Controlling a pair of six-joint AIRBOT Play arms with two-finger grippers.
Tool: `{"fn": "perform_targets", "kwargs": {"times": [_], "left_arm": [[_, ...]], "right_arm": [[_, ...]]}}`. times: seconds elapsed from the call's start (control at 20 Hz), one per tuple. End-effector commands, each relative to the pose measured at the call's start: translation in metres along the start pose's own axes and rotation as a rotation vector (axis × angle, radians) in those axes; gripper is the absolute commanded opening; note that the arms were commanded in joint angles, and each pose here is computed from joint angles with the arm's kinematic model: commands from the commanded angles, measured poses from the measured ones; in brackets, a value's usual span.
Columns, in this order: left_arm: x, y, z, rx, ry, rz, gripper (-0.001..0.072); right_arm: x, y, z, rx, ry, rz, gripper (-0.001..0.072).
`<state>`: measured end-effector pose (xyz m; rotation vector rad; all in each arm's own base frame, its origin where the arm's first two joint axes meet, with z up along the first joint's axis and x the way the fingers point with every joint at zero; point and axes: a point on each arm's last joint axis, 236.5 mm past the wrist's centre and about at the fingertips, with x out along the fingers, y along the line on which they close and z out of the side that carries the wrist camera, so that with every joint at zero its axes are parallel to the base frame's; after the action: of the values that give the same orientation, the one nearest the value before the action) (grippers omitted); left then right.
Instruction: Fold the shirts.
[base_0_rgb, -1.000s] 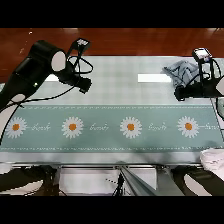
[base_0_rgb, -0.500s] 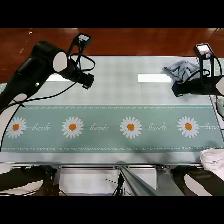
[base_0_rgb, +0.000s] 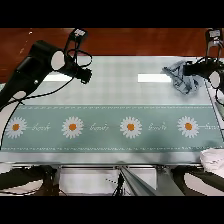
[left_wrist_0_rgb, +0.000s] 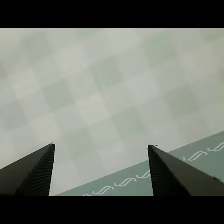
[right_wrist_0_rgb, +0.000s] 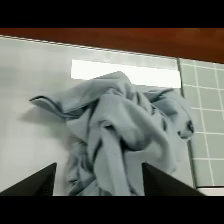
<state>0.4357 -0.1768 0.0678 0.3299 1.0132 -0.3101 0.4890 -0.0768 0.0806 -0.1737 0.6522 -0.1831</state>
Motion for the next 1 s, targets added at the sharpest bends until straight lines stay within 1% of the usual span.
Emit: {"fn": "perform_targets", "kwargs": {"times": [0.0,0.15,0.25,0.45,0.5,0.55,0.6,0.65,0.7,0.75,0.8,0.85,0.95], "left_arm": [[0.000,0.010,-0.015,-0.014,0.062,0.015,0.0720],[0.002,0.010,-0.015,-0.013,0.064,0.015,0.0720],[0.002,0.010,-0.015,-0.013,0.066,0.015,0.0720],[0.002,0.010,-0.015,-0.013,0.065,0.015,0.0720],[0.002,0.010,-0.015,-0.013,0.065,0.015,0.0720],[0.002,0.010,-0.015,-0.013,0.065,0.015,0.0720],[0.001,0.010,-0.015,-0.013,0.063,0.015,0.0720],[0.000,0.010,-0.014,-0.013,0.060,0.016,0.0720],[-0.004,0.011,-0.013,-0.014,0.052,0.017,0.0720],[-0.010,0.012,-0.008,-0.015,0.034,0.020,0.0641],[-0.021,0.014,0.001,-0.009,0.001,0.022,0.0447],[-0.036,0.016,0.013,-0.002,-0.042,0.024,0.0426],[-0.081,0.023,0.046,-0.019,-0.170,0.030,0.0426]], "right_arm": [[0.050,-0.048,-0.028,0.131,0.072,-0.081,0.0580],[0.079,-0.048,-0.060,0.234,0.143,-0.059,0.0580],[0.095,-0.040,-0.083,0.236,0.197,-0.048,0.0590],[0.121,-0.028,-0.118,0.235,0.265,-0.031,0.0581],[0.125,-0.026,-0.126,0.242,0.282,-0.030,0.0552],[0.128,-0.022,-0.132,0.258,0.296,-0.024,0.0490],[0.129,-0.021,-0.135,0.263,0.304,-0.022,0.0317],[0.126,-0.022,-0.134,0.267,0.310,-0.025,0.0030],[0.119,-0.024,-0.124,0.267,0.291,-0.027,0.0027],[0.110,-0.029,-0.104,0.254,0.244,-0.030,0.0027],[0.098,-0.037,-0.077,0.233,0.174,-0.037,0.0026],[0.078,-0.047,-0.041,0.205,0.076,-0.050,0.0026],[0.023,-0.063,0.033,0.221,-0.140,-0.058,0.0026]]}}
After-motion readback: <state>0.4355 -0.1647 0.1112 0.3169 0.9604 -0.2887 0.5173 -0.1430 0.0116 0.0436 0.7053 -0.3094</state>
